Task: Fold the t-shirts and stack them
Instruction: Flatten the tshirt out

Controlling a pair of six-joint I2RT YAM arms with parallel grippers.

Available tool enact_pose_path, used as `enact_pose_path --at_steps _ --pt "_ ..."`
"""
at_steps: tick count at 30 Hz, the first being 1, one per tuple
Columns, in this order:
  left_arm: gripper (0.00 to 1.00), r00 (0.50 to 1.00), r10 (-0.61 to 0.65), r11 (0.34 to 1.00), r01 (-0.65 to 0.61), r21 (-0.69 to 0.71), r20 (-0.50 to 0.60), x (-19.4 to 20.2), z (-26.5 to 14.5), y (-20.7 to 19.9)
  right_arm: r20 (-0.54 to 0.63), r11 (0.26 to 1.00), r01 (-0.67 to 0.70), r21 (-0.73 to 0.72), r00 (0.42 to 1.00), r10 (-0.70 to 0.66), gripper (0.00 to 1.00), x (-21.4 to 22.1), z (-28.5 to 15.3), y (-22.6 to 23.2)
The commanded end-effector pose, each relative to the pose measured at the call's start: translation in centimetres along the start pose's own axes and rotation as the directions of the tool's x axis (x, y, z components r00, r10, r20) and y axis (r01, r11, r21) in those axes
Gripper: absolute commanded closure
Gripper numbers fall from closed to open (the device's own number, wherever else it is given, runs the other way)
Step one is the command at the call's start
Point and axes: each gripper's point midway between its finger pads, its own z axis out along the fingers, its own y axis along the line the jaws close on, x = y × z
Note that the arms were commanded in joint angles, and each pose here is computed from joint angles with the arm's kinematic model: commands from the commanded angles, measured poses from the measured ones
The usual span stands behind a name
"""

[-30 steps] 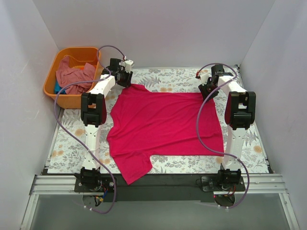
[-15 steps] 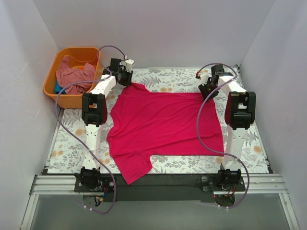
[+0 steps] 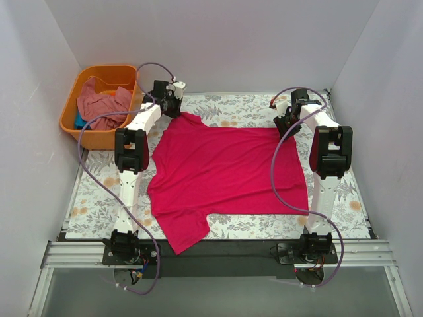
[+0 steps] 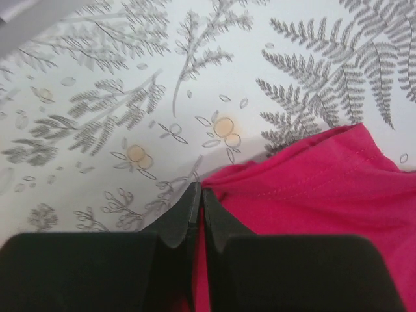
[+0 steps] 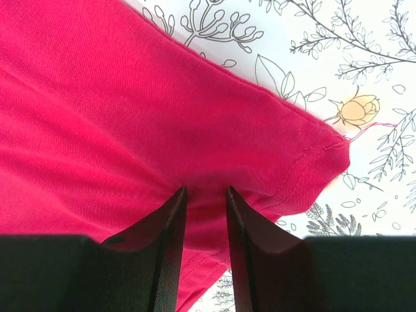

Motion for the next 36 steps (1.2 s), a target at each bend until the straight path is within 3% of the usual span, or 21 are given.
enact_pose_path --at_steps 1,8,14,17,20,24,25,28,33,36 --pt "1.00 0.989 0.122 0.987 -0.111 -0.114 0.090 -5.3 -2.5 2.0 -0.072 1.000 -0.002 -0.011 0.997 0.001 0.64 1.7 0.8 0.0" --pt "1.00 0.926 0.375 0.894 -0.349 -0.282 0.042 -7.1 -4.2 3.0 -0.068 1.000 -0.006 -0.009 0.998 0.005 0.64 1.5 1.1 -0.2" --pt "1.00 0.907 0.418 0.842 -0.405 -0.357 -0.043 -5.9 -2.9 4.6 -0.068 1.000 -0.005 -0.007 0.998 0.005 0.64 1.5 1.0 -0.3" --pt "0.87 0.909 0.413 0.845 -0.403 -0.353 -0.050 -5.3 -2.5 4.6 -0.055 1.000 0.000 -0.013 0.998 -0.001 0.64 1.1 0.7 -0.2" --pt "0.75 0.926 0.378 0.864 -0.353 -0.358 0.001 -6.0 -2.9 4.3 -0.032 1.000 0.003 -0.024 0.999 -0.004 0.64 0.5 0.3 0.1" --pt "0.69 0.951 0.284 0.905 -0.224 -0.361 0.122 -8.8 -4.7 4.3 0.018 1.000 0.003 -0.025 1.000 -0.002 0.64 -1.0 -1.0 0.1" --pt "0.69 0.958 0.229 0.927 -0.160 -0.339 0.173 -9.8 -5.6 4.0 0.027 1.000 0.002 -0.025 1.000 -0.001 0.64 -1.3 -1.2 0.1" --pt "0.70 0.952 0.190 0.969 -0.141 -0.204 0.240 -11.1 -6.7 0.7 0.065 1.000 0.002 -0.019 0.998 -0.001 0.65 -2.4 -2.3 0.0" --pt "0.75 0.967 0.094 0.996 -0.089 -0.031 0.236 -10.7 -5.5 -4.3 0.100 1.000 -0.011 -0.014 0.995 0.013 0.67 -3.7 -2.9 -0.3" --pt "0.79 0.978 0.050 0.999 -0.049 -0.007 0.204 -9.8 -4.4 -5.4 0.091 1.000 -0.019 -0.009 0.996 0.020 0.69 -3.6 -2.7 -0.4"
